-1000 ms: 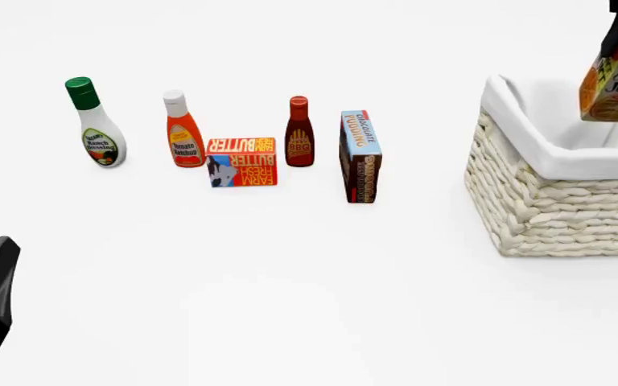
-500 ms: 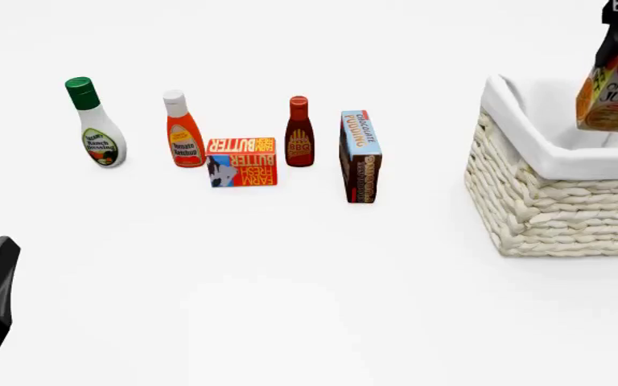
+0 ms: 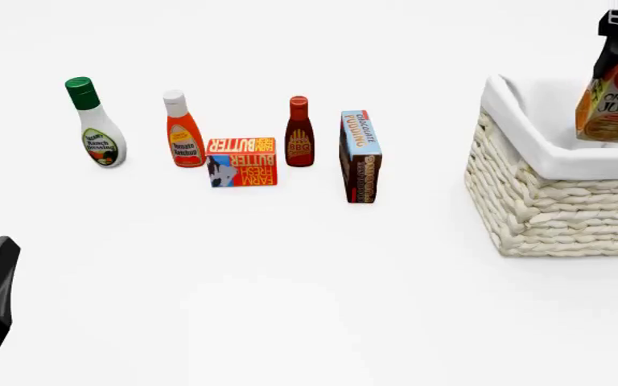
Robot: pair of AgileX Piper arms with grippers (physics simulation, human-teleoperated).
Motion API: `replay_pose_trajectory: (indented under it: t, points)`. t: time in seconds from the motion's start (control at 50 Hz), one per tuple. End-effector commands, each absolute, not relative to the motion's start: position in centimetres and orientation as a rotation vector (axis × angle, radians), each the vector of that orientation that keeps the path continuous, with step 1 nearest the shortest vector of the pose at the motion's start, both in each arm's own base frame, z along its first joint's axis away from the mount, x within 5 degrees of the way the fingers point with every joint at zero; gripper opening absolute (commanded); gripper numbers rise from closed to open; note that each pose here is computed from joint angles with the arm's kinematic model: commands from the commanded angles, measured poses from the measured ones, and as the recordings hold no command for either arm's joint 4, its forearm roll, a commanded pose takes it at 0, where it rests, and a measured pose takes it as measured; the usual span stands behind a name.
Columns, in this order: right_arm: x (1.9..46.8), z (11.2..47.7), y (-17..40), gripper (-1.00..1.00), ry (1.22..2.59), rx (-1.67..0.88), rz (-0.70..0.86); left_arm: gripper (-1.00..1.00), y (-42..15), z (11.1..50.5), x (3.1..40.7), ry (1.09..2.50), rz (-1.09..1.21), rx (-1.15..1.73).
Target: Pick the orange juice and place it in the basket.
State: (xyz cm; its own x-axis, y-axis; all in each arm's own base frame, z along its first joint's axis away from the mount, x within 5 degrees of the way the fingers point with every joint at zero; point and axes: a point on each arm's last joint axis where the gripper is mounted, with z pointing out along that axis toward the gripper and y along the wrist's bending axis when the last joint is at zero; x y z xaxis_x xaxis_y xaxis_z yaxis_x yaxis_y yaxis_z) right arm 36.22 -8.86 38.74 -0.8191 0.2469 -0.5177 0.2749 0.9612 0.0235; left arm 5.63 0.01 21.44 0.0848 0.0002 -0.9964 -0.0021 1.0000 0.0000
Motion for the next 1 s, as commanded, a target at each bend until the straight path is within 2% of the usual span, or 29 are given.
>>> replay_pose_trajectory:
  t: [0.02,1.0]
  points:
    - [36.6,38.2,-9.2,-1.00,2.579,0.411,-0.063,1.00,0.0,21.4,5.6,1.486,0.002,-0.001]
    - [38.1,36.4,-9.5,-1.00,2.619,0.424,-0.056,1.00,0.0,21.4,5.6,1.486,0.002,-0.001]
